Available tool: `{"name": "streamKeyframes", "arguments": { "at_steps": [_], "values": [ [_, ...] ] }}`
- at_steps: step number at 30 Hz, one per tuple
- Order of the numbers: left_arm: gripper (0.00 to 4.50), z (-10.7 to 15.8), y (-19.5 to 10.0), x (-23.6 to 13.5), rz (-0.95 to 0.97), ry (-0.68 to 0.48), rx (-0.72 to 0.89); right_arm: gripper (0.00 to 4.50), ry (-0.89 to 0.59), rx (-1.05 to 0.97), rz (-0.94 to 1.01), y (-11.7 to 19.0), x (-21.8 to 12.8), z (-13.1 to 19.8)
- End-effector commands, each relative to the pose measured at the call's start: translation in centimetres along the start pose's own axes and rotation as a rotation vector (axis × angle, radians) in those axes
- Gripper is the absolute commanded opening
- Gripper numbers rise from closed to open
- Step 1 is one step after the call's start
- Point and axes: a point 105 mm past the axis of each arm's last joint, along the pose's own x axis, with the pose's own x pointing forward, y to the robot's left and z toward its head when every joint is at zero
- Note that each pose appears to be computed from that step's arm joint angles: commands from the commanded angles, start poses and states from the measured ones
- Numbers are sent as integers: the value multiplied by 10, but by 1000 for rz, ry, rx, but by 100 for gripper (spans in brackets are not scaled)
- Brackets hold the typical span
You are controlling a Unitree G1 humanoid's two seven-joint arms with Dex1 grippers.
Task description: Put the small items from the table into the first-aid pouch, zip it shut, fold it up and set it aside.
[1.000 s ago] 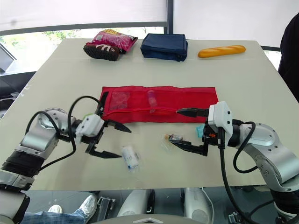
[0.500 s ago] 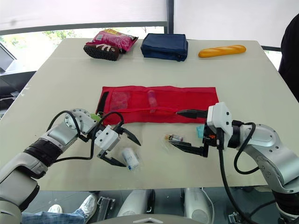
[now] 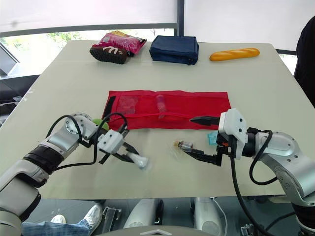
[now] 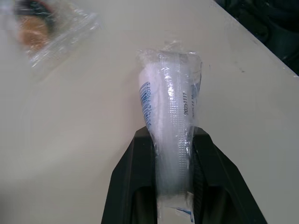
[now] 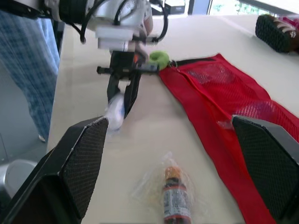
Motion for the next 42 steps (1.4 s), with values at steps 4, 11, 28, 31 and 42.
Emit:
{"name": "streamKeyframes", "arguments": {
  "at_steps": [4, 11, 28, 31, 42],
  "values": [
    [32, 40, 25, 9, 156, -149, -34, 450, 41, -64, -16, 0, 21, 2],
    [32, 50, 41, 21, 218, -151, -39, 450, 91, -116, -16, -6, 37, -3],
    [32, 72, 52, 38, 191, -222, -4, 364, 139, -158, 11, -2, 46, -9],
    [32, 73, 50, 38, 181, -226, -1, 219, 138, -164, 6, -4, 47, -9],
    [81, 76, 52, 32, 202, -248, -12, 2, 144, -170, -23, -11, 44, -12]
  ]
}}
